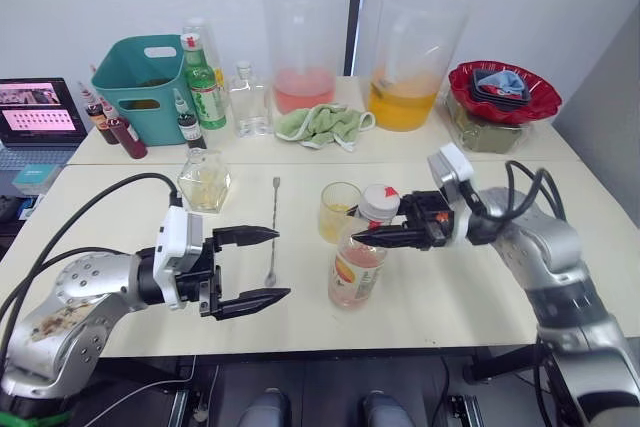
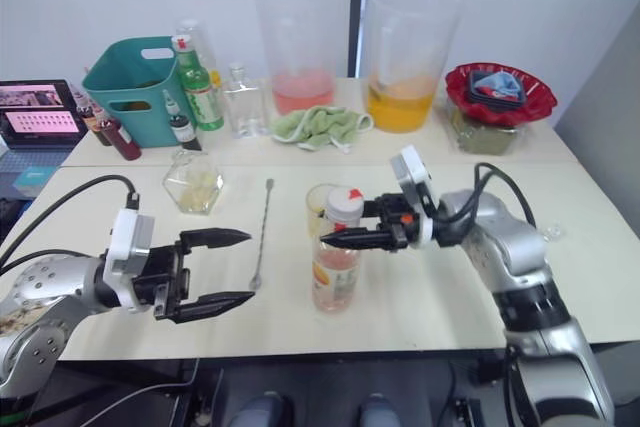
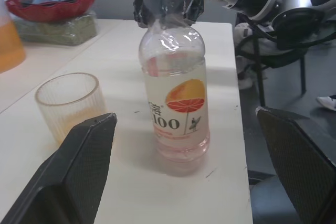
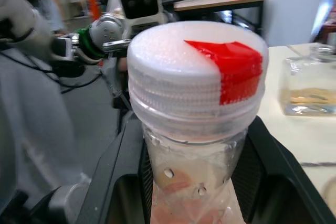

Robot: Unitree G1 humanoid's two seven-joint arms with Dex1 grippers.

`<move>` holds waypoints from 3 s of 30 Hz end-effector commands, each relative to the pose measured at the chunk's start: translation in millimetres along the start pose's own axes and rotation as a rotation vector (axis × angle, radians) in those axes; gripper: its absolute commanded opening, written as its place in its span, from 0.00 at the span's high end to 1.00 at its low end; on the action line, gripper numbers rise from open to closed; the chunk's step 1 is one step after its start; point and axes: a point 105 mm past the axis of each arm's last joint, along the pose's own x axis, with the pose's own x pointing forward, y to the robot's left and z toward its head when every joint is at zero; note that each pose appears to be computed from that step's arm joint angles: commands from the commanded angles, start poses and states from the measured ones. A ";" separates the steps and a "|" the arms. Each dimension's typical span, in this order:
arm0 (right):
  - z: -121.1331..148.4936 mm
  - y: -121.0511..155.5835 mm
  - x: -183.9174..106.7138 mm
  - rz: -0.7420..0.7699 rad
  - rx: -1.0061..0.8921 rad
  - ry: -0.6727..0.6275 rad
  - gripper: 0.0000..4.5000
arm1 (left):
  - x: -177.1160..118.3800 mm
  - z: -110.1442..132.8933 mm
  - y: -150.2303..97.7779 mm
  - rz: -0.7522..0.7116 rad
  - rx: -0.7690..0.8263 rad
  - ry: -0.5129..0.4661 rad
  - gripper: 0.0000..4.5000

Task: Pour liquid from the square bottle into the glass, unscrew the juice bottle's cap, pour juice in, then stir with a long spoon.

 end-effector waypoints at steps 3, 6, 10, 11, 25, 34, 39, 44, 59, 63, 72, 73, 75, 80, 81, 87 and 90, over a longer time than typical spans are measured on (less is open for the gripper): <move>19.7 8.4 -0.1 -0.236 -0.098 -0.028 0.69 | 7.9 2.2 3.9 -0.081 0.011 -0.030 0.00; 20.8 9.8 0.5 -0.332 -0.088 -0.045 0.69 | 11.6 0.1 5.9 -0.111 0.010 -0.028 0.00; 13.5 8.1 5.3 -0.533 -0.059 -0.078 0.69 | 18.3 0.6 11.6 -0.166 0.013 -0.041 0.00; 12.2 7.7 5.9 -0.562 -0.053 -0.078 0.69 | 19.4 0.7 12.8 -0.172 0.015 -0.043 0.00; -9.3 20.9 19.8 -0.620 0.009 -0.057 0.69 | 21.1 -4.3 16.0 -0.168 0.041 -0.039 0.00; -4.1 11.7 -7.3 -0.420 -0.051 0.017 0.02 | 13.7 -3.5 15.7 -0.105 0.057 -0.024 0.00; -3.3 9.3 -30.0 -0.158 -0.074 0.062 0.02 | 4.7 -1.3 14.0 -0.049 0.072 -0.006 0.00; -6.8 -1.7 -30.2 0.015 -0.092 0.112 0.02 | -2.6 0.3 10.8 0.026 0.077 0.006 0.00; -1.1 -18.6 4.5 0.271 -0.134 0.093 0.02 | -16.6 2.2 -9.6 0.159 0.063 0.036 0.00; 2.3 -16.8 7.8 0.303 -0.089 0.067 0.07 | -18.7 2.4 -10.4 0.171 0.061 0.044 0.00; 9.2 -11.1 7.2 0.316 -0.081 0.046 0.66 | -14.6 6.4 -8.0 0.134 0.066 0.036 0.00; 10.2 -10.2 6.2 0.312 -0.088 0.047 0.66 | -13.5 6.6 -7.4 0.124 0.065 0.033 0.00; 14.8 -8.2 3.2 0.295 -0.088 0.034 0.66 | -10.9 6.5 -6.4 0.106 0.062 0.029 0.00; 26.5 -7.1 0.0 0.157 -0.112 0.001 0.66 | -3.9 4.7 -1.0 0.063 0.057 0.010 0.00; 27.9 -6.4 -1.5 0.128 -0.114 -0.002 0.66 | -1.9 4.4 -0.3 0.051 0.055 0.005 0.00; 30.6 1.0 -10.1 -0.070 -0.110 -0.012 0.66 | 8.2 0.5 8.7 -0.029 0.053 -0.019 0.00; 27.8 3.0 -10.3 -0.156 -0.095 -0.010 0.66 | 12.3 -0.9 13.6 -0.055 0.059 -0.028 0.00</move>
